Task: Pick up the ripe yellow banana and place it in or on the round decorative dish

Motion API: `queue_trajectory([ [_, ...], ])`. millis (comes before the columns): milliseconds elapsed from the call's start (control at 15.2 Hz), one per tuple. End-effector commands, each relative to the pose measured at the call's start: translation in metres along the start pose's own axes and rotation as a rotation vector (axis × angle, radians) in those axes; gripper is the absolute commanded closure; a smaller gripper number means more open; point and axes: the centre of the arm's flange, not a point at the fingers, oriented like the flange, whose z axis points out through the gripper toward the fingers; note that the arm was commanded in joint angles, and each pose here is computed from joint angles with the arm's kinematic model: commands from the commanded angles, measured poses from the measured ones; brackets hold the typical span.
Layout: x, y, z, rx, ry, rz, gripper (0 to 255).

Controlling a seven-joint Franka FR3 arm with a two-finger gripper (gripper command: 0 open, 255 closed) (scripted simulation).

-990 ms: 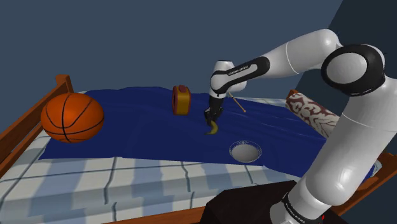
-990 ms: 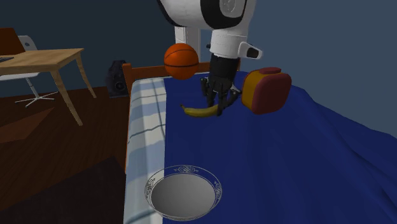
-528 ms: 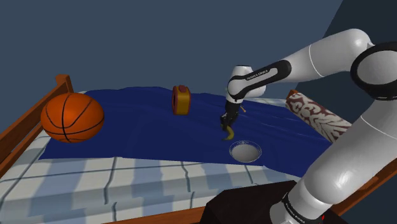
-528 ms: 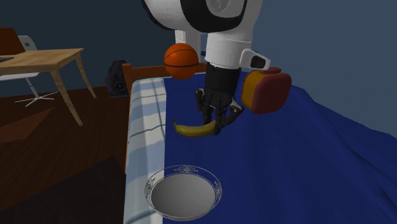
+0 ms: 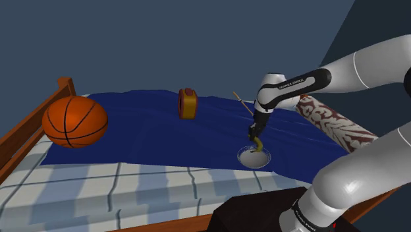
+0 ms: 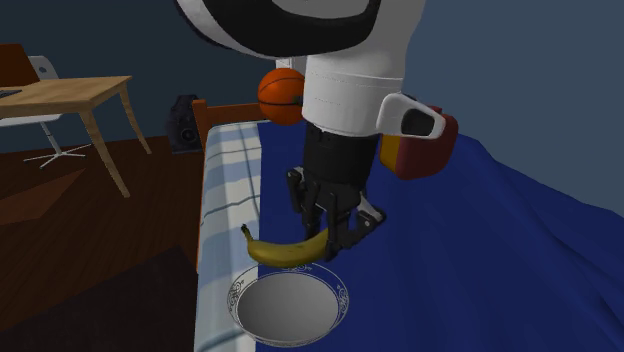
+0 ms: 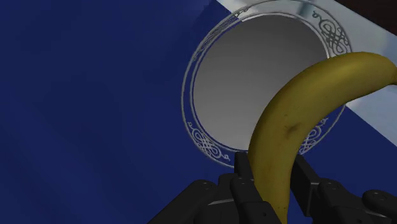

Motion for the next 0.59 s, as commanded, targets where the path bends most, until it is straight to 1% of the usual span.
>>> queue_trajectory([
  [0,-0.025,0.013,0.004,0.000,0.000,-0.001,255],
  [66,-0.032,0.017,0.005,0.000,0.000,-0.001,255],
  [528,-0.028,0.020,0.041,0.000,0.000,-0.001,255],
])
